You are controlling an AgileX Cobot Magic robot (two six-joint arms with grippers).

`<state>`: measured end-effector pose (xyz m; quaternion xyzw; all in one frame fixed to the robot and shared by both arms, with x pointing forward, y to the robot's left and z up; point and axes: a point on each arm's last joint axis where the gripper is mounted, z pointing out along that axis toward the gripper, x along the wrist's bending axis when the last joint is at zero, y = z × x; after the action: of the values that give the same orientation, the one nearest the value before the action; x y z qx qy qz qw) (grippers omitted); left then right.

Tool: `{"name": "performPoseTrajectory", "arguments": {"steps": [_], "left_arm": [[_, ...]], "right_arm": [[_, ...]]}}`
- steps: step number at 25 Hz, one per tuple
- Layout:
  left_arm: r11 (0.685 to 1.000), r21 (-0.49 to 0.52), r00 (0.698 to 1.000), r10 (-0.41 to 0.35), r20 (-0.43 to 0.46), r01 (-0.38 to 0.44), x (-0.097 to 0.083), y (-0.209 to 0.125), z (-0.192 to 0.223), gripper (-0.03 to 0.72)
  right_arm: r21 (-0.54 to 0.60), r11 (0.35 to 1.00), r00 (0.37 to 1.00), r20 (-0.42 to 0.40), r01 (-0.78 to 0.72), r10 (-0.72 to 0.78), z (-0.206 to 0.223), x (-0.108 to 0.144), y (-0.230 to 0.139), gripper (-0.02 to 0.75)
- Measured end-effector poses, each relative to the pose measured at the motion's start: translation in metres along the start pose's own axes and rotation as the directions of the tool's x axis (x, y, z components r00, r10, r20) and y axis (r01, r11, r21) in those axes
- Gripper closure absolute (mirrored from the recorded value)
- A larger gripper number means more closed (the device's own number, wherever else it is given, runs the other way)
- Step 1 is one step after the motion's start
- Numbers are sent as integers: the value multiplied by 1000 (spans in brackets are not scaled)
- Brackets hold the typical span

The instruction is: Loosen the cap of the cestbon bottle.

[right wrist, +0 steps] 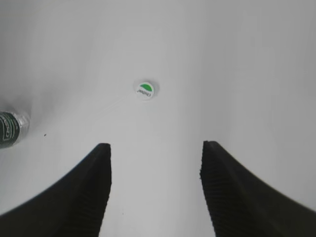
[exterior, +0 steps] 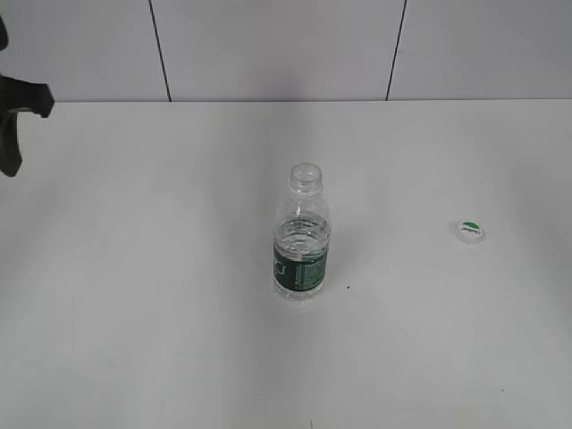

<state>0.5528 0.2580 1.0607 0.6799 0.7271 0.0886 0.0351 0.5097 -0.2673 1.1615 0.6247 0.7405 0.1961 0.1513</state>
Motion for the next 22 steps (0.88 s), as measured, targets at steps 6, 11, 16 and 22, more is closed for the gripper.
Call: {"name": "performPoseTrajectory", "arguments": {"steps": [6, 11, 16, 22], "left_arm": [[998, -66, 1000, 3, -18, -4, 16, -41, -29, 373], [981, -196, 1000, -6, -18, 2, 31, -77, -65, 389], [949, -314, 1000, -20, 3, 20, 46, -127, -90, 417], [891, -452, 999, -34, 39, 48, 64, -201, -95, 430]], "right_arm": [[-71, 997, 1000, 12, 6, -5, -39, 5, -52, 295], [-151, 988, 999, 30, 15, -11, -67, 8, -98, 295], [-267, 964, 999, 40, 21, -10, -91, 12, -156, 295], [-370, 929, 999, 50, 28, -10, -97, 16, -215, 295]]}}
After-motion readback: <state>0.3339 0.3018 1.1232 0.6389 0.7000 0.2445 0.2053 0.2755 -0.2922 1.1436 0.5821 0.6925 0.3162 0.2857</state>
